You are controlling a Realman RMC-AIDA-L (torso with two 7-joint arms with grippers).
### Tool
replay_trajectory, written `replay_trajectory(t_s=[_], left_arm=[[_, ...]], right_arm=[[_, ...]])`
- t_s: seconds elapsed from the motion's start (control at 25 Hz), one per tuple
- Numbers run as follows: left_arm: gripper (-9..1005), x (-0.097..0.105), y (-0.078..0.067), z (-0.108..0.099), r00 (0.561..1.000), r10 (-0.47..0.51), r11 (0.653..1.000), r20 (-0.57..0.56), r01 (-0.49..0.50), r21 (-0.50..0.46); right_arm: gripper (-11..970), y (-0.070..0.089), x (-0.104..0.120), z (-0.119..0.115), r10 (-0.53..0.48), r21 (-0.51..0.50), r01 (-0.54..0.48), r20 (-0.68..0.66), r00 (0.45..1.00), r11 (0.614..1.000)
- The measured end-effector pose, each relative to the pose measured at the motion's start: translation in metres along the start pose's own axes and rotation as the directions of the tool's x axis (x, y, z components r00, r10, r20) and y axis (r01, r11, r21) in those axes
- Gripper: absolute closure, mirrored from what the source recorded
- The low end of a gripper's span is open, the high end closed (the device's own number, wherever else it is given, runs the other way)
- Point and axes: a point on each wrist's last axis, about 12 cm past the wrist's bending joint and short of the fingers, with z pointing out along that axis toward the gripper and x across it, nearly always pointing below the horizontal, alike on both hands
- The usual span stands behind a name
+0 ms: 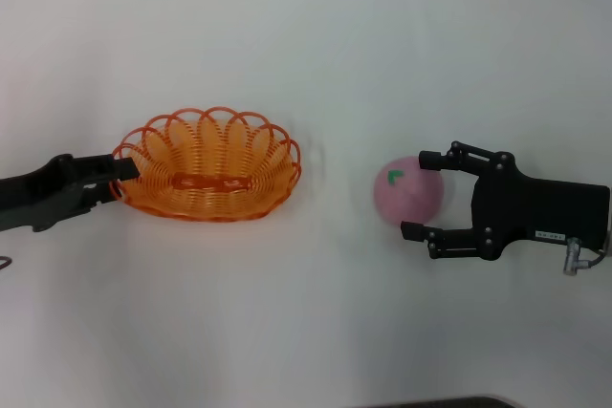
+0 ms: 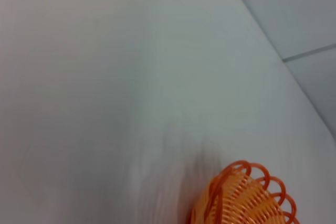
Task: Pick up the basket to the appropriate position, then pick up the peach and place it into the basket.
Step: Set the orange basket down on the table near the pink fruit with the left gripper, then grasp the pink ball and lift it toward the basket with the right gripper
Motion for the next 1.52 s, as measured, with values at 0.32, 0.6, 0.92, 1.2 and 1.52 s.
replay_trajectory(t_s=[0.32,0.6,0.92,1.2,1.52], left_arm=[[465,-0.006,0.013,-0.028,0.995,0.071,0.997,0.071,-0.071,-0.005],[423,0.0,0.004,-0.043,0.91,0.413,0.908,0.032,-0.414,0.069],[378,0.024,-0.003,-0.047,0.642,0.765,0.621,0.045,-0.755,0.211],[321,0.049,0.005,-0.045,0.445,0.889,0.404,0.114,-0.875,0.265],[229,0.05,0.01,-0.047,0.405,0.91,0.375,0.094,-0.897,0.236]], right_arm=[[18,-0.001,-0.001,0.001,0.002,0.003,-0.002,0.004,1.0,1.0],[18,-0.004,-0.003,0.0,0.002,0.016,-0.002,0.012,1.0,1.0],[17,-0.005,-0.003,-0.002,0.006,0.017,-0.006,0.016,1.0,1.0],[16,-0.007,-0.008,-0.009,0.09,0.019,-0.091,0.057,0.994,0.996],[13,-0.017,-0.018,-0.014,0.255,0.005,-0.255,0.057,0.965,0.967]])
